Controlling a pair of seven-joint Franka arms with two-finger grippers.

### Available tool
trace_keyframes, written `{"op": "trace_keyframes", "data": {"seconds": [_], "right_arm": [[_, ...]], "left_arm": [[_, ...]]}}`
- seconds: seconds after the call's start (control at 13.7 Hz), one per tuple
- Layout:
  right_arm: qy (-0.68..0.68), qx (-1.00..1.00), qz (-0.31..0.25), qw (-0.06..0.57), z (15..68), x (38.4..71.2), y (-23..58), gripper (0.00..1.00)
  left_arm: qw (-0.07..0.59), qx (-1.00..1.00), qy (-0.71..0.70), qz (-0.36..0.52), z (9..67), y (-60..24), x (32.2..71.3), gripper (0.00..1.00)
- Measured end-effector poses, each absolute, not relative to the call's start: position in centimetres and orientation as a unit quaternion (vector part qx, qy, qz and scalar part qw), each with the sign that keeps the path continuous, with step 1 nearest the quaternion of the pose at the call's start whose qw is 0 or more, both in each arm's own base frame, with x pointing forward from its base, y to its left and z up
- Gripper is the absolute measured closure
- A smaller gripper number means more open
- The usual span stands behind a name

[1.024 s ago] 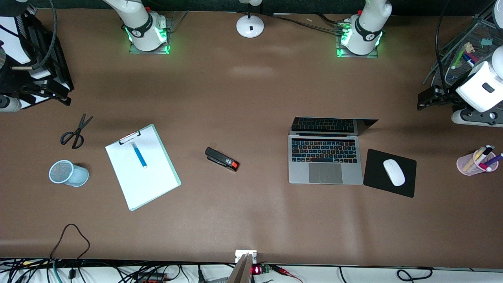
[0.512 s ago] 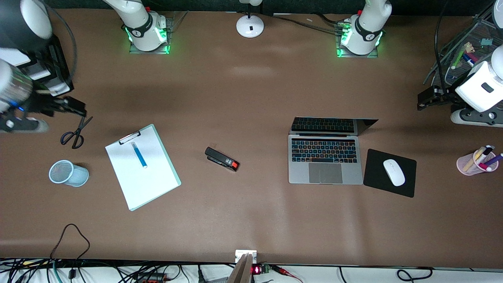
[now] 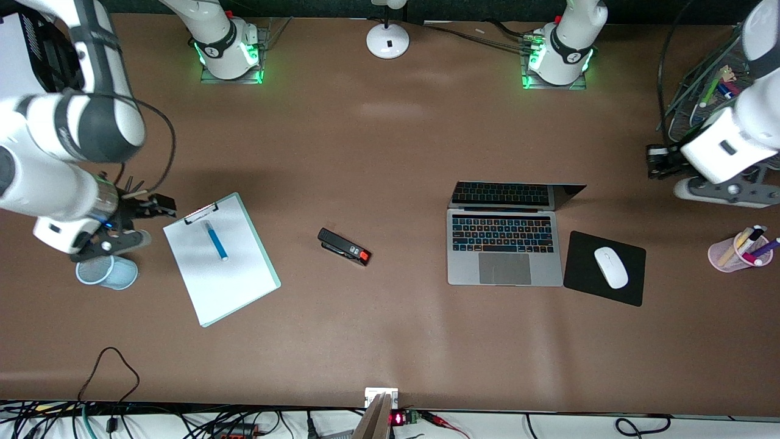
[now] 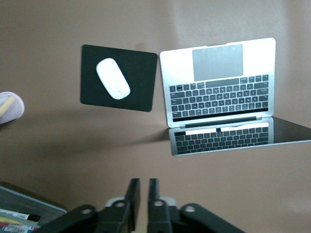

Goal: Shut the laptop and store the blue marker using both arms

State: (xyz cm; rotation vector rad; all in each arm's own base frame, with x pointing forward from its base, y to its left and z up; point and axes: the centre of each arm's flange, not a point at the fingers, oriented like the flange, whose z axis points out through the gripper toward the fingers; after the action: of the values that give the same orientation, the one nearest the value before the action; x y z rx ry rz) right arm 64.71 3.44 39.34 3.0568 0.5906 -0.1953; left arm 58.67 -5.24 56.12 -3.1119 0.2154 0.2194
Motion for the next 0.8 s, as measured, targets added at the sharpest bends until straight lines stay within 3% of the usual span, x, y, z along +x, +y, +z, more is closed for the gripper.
{"op": "trace_keyframes", "data": {"seconds": [0.07,0.22,0.44,0.73,0.8], "right_arm": [[0.209,0.976,-0.062,0.011,37.7,65.1,4.1,0.05],[0.237,0.97,-0.053,0.013,34.9,65.6,5.7,0.24],[0.285,0.958,-0.02,0.017,30.7,64.8,8.2,0.4],[0.319,0.948,-0.012,0.018,26.3,63.7,8.2,0.44],[0.325,0.945,-0.012,0.018,25.5,63.8,8.2,0.52]], "left_arm": [[0.006,-0.994,0.08,0.074,55.7,-6.5,58.7,0.99],[-0.001,-0.992,0.102,0.077,55.3,-9.3,58.5,0.99],[-0.029,-0.99,0.101,0.096,54.7,-13.1,57.4,0.99],[-0.01,-0.988,0.04,0.147,50.0,-17.0,54.8,0.99],[-0.007,-0.987,0.037,0.158,48.6,-17.5,54.3,0.99]]}}
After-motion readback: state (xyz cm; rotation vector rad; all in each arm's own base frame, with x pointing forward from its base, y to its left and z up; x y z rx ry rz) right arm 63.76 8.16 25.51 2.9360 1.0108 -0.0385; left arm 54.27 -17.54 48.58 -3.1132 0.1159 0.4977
